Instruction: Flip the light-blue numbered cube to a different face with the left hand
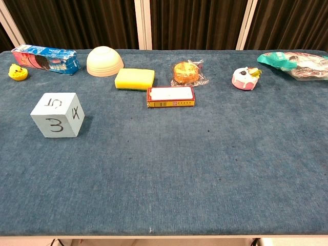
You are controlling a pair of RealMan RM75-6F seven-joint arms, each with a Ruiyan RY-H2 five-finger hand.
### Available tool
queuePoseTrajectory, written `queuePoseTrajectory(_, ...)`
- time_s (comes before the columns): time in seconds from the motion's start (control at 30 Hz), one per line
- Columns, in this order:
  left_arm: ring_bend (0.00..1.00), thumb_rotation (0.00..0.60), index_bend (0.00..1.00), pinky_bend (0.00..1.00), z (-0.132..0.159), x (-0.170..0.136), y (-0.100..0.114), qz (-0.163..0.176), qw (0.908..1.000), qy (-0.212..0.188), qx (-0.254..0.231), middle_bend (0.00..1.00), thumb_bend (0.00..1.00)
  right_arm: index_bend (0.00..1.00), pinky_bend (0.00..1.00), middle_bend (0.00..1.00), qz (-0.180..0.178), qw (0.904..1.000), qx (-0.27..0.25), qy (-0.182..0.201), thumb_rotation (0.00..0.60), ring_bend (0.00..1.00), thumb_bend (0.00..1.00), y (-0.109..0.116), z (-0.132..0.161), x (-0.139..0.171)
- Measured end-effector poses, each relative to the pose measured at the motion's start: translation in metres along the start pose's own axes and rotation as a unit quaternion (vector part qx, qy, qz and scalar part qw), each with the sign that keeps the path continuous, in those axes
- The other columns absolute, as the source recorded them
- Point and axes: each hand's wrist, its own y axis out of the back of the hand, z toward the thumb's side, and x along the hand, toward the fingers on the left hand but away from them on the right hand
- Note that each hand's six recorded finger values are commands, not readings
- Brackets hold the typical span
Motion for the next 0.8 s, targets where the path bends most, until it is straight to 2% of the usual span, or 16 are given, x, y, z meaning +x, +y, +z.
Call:
queuePoseTrajectory(0.23, 0.0, 0.6, 0.0, 0.0, 0.013, 0.01, 0.01, 0.009, 0.9995, -0.027, 0.015, 0.01, 0.07, 0.0, 0.1, 0.03, -0.005, 1.0, 0.002, 0.005, 0.6, 0.0, 0.02, 0.004, 0.004, -0.001)
queuePoseTrajectory(0.43, 0.02, 0.6, 0.02, 0.0, 0.047, 0.029, 0.024, 0.018, 0.9962, -0.08, 0.027, 0.05, 0.07, 0.0, 0.1, 0.03, -0.012, 0.9998, 0.003, 0.013, 0.6, 0.0, 0.02, 0.007, 0.007, -0.001)
queuePoseTrajectory(0.53, 0.07, 0.6, 0.04, 0.04, 0.069, 0.04, 0.024, 0.007, 0.9927, -0.112, 0.044, 0.07, 0.07, 0.0, 0.1, 0.03, -0.011, 0.9998, 0.003, 0.015, 0.6, 0.0, 0.02, 0.007, 0.007, -0.001)
queuePoseTrajectory(0.63, 0.06, 0.6, 0.05, 0.06, 0.091, 0.052, 0.023, -0.011, 0.9885, -0.135, 0.067, 0.07, 0.07, 0.0, 0.1, 0.03, -0.01, 0.9998, 0.003, 0.017, 0.6, 0.0, 0.02, 0.007, 0.007, -0.001)
queuePoseTrajectory(0.8, 0.02, 0.6, 0.05, 0.05, 0.118, 0.071, 0.014, -0.062, 0.983, -0.134, 0.109, 0.07, 0.07, 0.0, 0.1, 0.03, -0.009, 0.9997, 0.004, 0.021, 0.6, 0.0, 0.02, 0.006, 0.008, -0.002)
